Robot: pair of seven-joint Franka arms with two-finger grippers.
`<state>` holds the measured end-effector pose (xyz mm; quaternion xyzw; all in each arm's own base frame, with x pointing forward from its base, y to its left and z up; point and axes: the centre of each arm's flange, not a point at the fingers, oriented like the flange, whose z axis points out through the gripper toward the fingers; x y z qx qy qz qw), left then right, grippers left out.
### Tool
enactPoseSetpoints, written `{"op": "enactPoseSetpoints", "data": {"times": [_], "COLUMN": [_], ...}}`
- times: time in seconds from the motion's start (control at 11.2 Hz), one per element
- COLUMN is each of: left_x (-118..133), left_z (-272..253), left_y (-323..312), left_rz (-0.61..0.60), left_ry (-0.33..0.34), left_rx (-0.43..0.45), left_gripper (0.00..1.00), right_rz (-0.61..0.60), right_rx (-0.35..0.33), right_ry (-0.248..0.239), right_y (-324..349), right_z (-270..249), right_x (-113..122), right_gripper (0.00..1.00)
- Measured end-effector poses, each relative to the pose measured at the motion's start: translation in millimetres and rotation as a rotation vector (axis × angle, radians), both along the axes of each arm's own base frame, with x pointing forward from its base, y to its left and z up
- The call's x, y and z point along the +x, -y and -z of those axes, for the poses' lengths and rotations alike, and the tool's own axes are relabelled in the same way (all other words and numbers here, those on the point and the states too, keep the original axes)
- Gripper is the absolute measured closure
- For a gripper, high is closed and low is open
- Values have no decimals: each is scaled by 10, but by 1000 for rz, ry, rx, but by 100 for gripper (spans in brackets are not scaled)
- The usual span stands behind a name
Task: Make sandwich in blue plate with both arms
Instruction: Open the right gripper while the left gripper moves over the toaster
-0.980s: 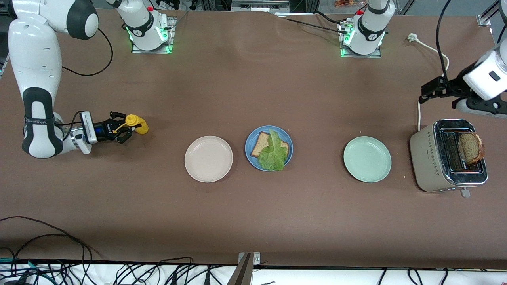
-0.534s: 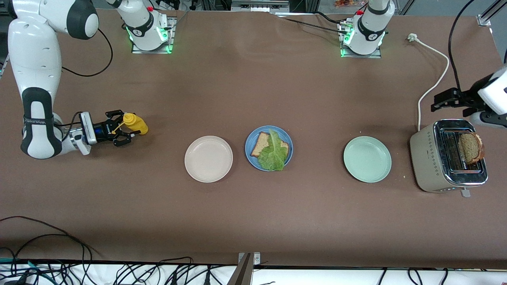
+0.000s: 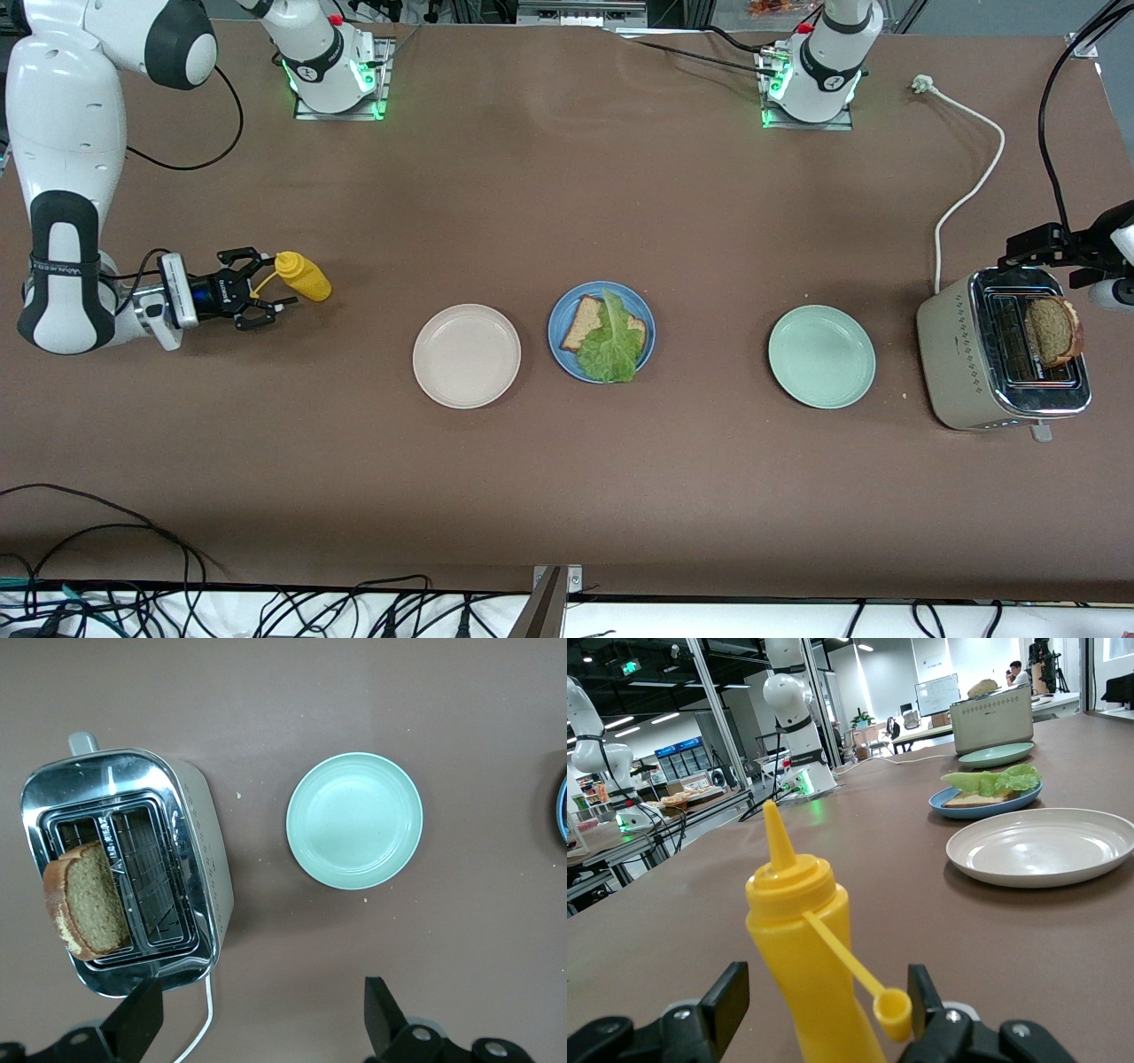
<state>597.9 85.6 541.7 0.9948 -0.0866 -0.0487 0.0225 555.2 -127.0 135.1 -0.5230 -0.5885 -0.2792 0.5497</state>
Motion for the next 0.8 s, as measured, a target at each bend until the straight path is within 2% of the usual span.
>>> {"op": "enactPoseSetpoints", "data": {"times": [0.18,0.36,0.53,0.62,0.8], "left_x": [3,3,3,3,3], "left_z": [-11,-11,-11,-11,-12], "left_y": [7,7,7,7,7], "left_rz": [1,1,1,1,1], "left_ry": [2,2,2,2,2], "left_rx": [0,0,0,0,0], "left_gripper": [0,0,0,0,0], "right_rz": [7,9,17,13,-10], "right_rx": [-16,-38,-60,-79,-139], "right_ry": [-6,-9,-13,-9,16], "right_y": [100,215,333,406,579], "right_z": [-23,-52,-78,-118,-284], "right_x": [-23,-42,-67,-55,36], "right_gripper": [19,15,4,0,0]}}
